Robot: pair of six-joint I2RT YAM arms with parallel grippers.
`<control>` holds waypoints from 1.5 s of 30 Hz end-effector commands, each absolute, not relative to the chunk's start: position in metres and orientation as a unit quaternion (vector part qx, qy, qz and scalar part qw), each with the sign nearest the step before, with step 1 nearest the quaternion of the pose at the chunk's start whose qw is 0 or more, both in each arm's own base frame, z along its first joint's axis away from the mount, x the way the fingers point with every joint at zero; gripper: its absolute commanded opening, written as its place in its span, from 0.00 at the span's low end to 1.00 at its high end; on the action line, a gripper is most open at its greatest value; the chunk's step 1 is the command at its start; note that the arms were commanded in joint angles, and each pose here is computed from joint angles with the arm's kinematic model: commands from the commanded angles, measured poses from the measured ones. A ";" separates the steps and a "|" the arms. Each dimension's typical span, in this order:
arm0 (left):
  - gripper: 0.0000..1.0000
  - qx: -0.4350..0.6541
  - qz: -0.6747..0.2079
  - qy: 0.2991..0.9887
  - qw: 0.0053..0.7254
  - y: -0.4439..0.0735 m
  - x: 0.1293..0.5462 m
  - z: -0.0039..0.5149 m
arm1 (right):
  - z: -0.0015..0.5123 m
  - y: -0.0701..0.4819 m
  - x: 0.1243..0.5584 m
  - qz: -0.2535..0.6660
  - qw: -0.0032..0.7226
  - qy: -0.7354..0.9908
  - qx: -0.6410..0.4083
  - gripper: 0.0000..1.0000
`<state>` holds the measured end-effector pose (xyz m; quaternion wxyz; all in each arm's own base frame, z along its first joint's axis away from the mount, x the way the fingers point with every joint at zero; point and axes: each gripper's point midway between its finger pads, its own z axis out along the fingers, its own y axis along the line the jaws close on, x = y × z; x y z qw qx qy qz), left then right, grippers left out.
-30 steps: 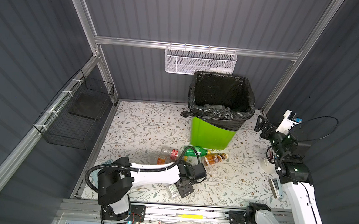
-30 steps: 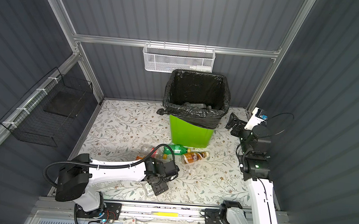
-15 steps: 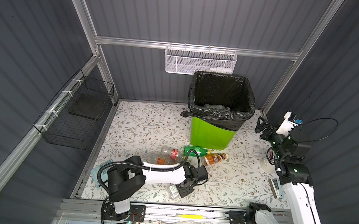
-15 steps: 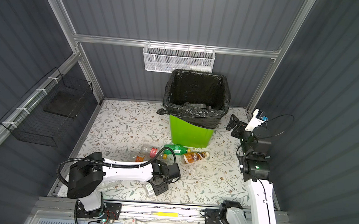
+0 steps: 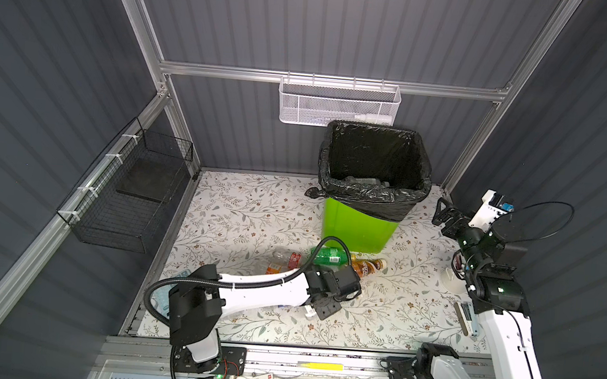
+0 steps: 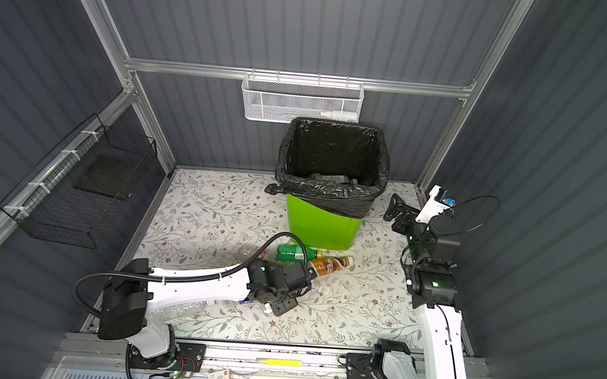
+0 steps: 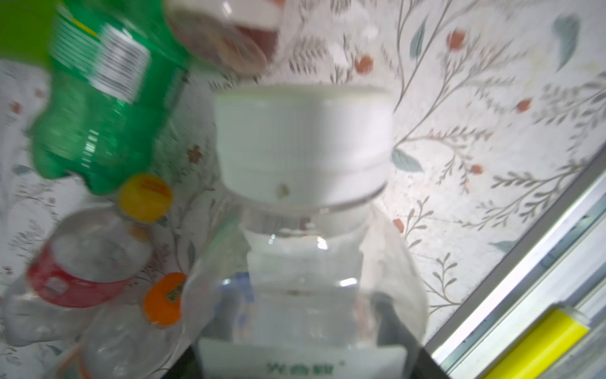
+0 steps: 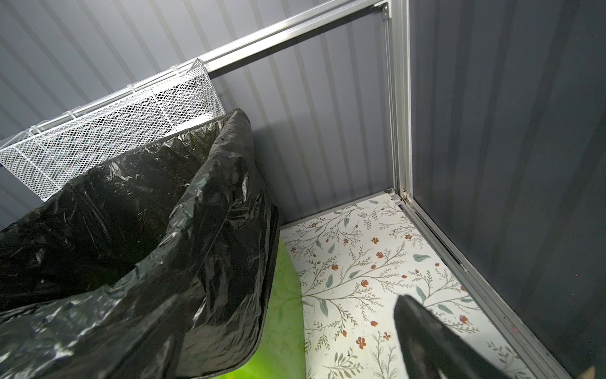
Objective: Throw the plastic bottles in the bin
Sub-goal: 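Lift the white-capped bottle with the left gripper and drop it into the bin, then withdraw the left gripper while the right gripper grasps the brown Nescafe bottle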
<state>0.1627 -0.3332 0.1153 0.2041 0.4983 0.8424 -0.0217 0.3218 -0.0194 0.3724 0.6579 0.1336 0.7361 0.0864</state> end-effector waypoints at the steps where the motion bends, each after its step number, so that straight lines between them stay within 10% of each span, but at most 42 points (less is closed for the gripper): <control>1: 0.46 0.469 -0.035 0.820 0.325 -0.337 0.202 0.197 | 0.379 -0.021 0.318 0.088 0.667 0.727 0.135 0.99; 7: 0.47 0.362 -0.077 0.734 0.570 -0.308 0.255 0.370 | 0.381 -0.022 0.316 0.086 0.670 0.724 0.137 0.99; 18: 0.48 0.231 -0.136 0.416 0.869 -0.259 0.210 0.634 | 0.392 -0.027 0.302 0.076 0.684 0.711 0.141 0.99; 26: 0.57 0.278 -0.273 0.540 0.746 -0.359 0.355 0.575 | 0.381 -0.005 0.306 0.149 0.663 0.722 0.128 0.99; 30: 1.00 0.341 -0.311 0.584 0.667 -0.409 0.372 0.551 | 0.366 -0.008 0.301 0.139 0.641 0.742 0.140 0.99; 45: 1.00 0.209 -0.207 0.563 0.772 -0.299 0.343 0.557 | 0.258 0.005 0.288 0.283 0.532 0.737 0.306 0.99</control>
